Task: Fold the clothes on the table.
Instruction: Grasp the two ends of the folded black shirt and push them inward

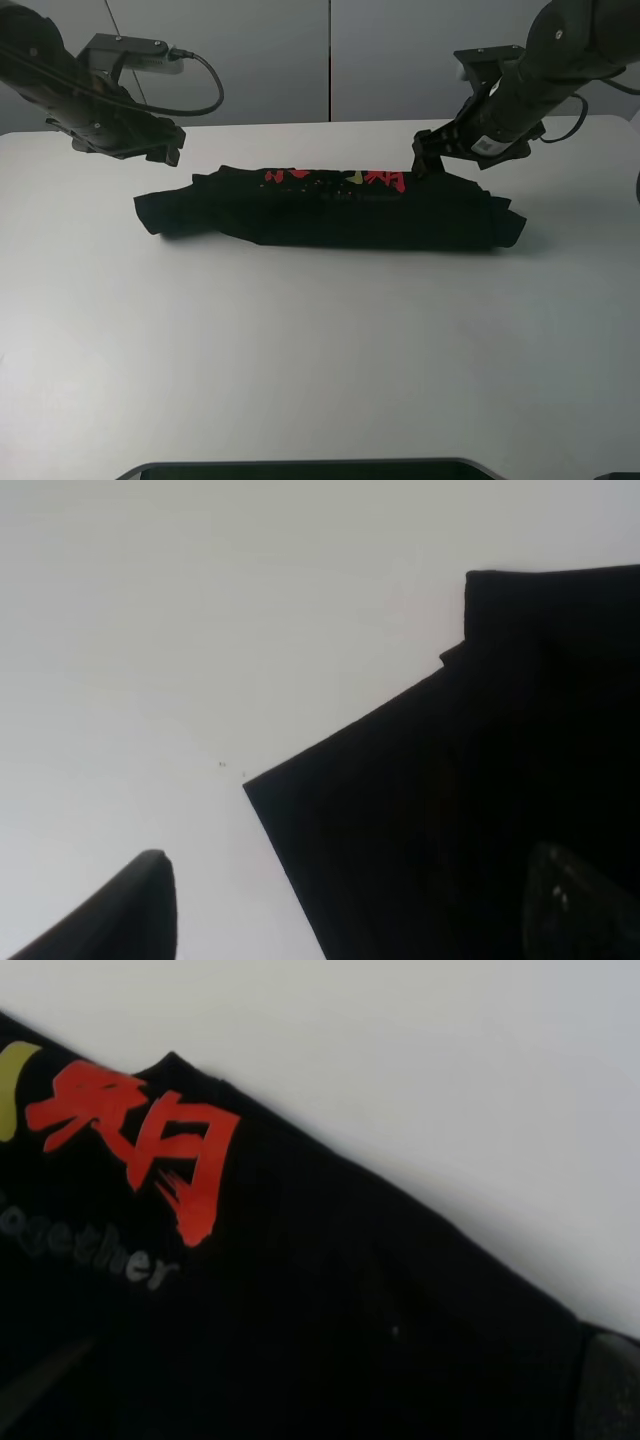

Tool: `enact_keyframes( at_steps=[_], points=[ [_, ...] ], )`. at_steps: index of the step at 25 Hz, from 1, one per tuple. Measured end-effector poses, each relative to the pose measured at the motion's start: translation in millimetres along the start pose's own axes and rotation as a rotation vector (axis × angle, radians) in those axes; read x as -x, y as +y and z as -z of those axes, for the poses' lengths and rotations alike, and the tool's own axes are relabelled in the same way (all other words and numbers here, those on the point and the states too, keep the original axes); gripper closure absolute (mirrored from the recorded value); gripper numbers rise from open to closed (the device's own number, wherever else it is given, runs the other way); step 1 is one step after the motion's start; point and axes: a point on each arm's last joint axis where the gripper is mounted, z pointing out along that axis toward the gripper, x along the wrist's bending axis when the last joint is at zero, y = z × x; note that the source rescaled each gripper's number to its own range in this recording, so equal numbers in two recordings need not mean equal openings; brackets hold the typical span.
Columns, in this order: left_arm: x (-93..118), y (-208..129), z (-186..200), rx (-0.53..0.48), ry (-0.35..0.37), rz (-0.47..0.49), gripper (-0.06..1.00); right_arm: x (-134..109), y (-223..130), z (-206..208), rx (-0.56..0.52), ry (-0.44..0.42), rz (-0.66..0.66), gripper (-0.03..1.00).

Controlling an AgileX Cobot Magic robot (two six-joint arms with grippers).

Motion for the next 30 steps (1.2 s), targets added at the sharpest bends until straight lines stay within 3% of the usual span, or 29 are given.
enact_keyframes(
  at_steps=[8, 18, 30],
  points=[
    [15.8, 0.2, -12.4, -0.158, -0.153, 0.016, 0.00, -1.6, 4.0, 8.9, -0.092, 0.009, -0.035, -0.03],
    [19.3, -25.2, -62.1, -0.326, -0.151, 0.043, 0.00, -1.9, -0.2, 9.5, -0.140, 0.010, -0.043, -0.03],
    [16.9, -25.7, -68.3, -0.307, -0.124, 0.020, 0.00, 3.0, -10.9, -13.6, -0.236, -0.031, -0.141, -0.03]
  ],
)
